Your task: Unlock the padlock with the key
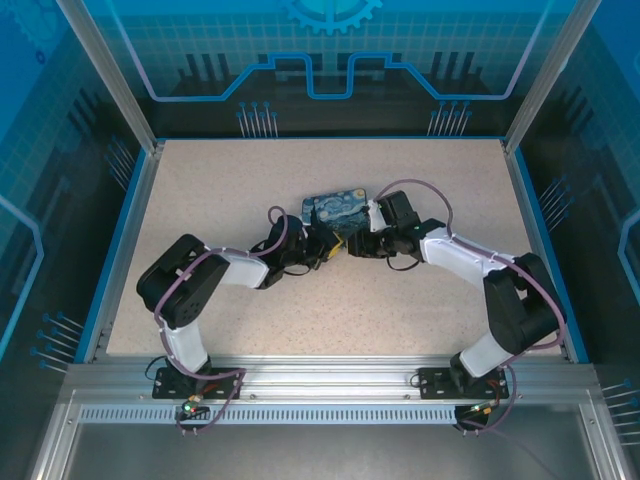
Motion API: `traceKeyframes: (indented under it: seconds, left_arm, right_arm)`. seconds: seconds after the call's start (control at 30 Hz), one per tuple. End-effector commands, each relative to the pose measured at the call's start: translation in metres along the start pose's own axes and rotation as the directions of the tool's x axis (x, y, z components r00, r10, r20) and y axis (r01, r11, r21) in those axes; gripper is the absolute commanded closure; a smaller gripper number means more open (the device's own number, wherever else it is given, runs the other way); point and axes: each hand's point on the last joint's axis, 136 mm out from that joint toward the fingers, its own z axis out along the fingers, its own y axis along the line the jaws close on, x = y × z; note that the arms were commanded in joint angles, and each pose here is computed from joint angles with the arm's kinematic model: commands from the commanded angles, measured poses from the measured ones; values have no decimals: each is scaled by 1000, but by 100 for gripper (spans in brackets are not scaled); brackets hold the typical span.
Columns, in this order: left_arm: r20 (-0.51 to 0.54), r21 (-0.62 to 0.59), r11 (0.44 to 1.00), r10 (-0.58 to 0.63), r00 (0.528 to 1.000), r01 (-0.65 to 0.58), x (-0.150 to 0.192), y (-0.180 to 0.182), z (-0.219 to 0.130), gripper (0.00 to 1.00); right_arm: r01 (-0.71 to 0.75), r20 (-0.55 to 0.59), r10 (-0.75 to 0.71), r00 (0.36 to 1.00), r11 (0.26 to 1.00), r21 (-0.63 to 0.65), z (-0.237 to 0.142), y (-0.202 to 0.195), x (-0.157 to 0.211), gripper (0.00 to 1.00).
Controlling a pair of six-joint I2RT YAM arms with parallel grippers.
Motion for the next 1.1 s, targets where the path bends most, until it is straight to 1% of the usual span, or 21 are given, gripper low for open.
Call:
traceKeyframes:
  seconds: [0.0, 0.13, 0.23, 0.27, 0.5, 0.73, 0.77, 0.93, 1.03, 1.07]
  left_arm:
    - [-26, 55, 998, 31, 999, -30, 1, -28, -6, 100]
    - [-25, 55, 998, 33, 999, -31, 1, -28, -6, 100]
    - [-27, 59, 998, 34, 999, -32, 0, -29, -5, 100]
    - [-27, 60, 998, 34, 999, -32, 0, -29, -5, 100]
    - [-29, 59, 998, 36, 999, -34, 0, -30, -4, 100]
    - [-29, 57, 998, 37, 999, -36, 0, -29, -4, 100]
    - [-30, 57, 998, 36, 999, -34, 1, -29, -4, 100]
    - [-32, 58, 998, 38, 999, -36, 1, -29, -4, 100]
    - [-31, 52, 998, 34, 999, -32, 1, -26, -4, 100]
    - [-32, 53, 998, 35, 999, -33, 1, -26, -4, 100]
  right_arm:
    - [-113, -12, 112, 994, 987, -112, 7, 3, -2, 72]
    - [-155, -17, 154, 988, 979, -135, 9, -2, -1, 71]
    - [-175, -20, 174, 984, 974, -141, 12, -5, 0, 69]
    - [-190, -31, 187, 982, 972, -141, 14, -8, 6, 69]
    - [-223, -37, 220, 975, 958, -179, 21, -5, 2, 70]
    - [-227, -32, 225, 974, 954, -196, 23, -1, -5, 77]
    - [-210, -10, 212, 977, 954, -212, 19, 6, -17, 77]
    - [-180, 1, 185, 983, 957, -226, 18, 11, -24, 77]
    - [-181, -16, 182, 983, 956, -230, 16, 11, -21, 75]
    - [-181, -23, 181, 983, 955, -236, 14, 11, -19, 73]
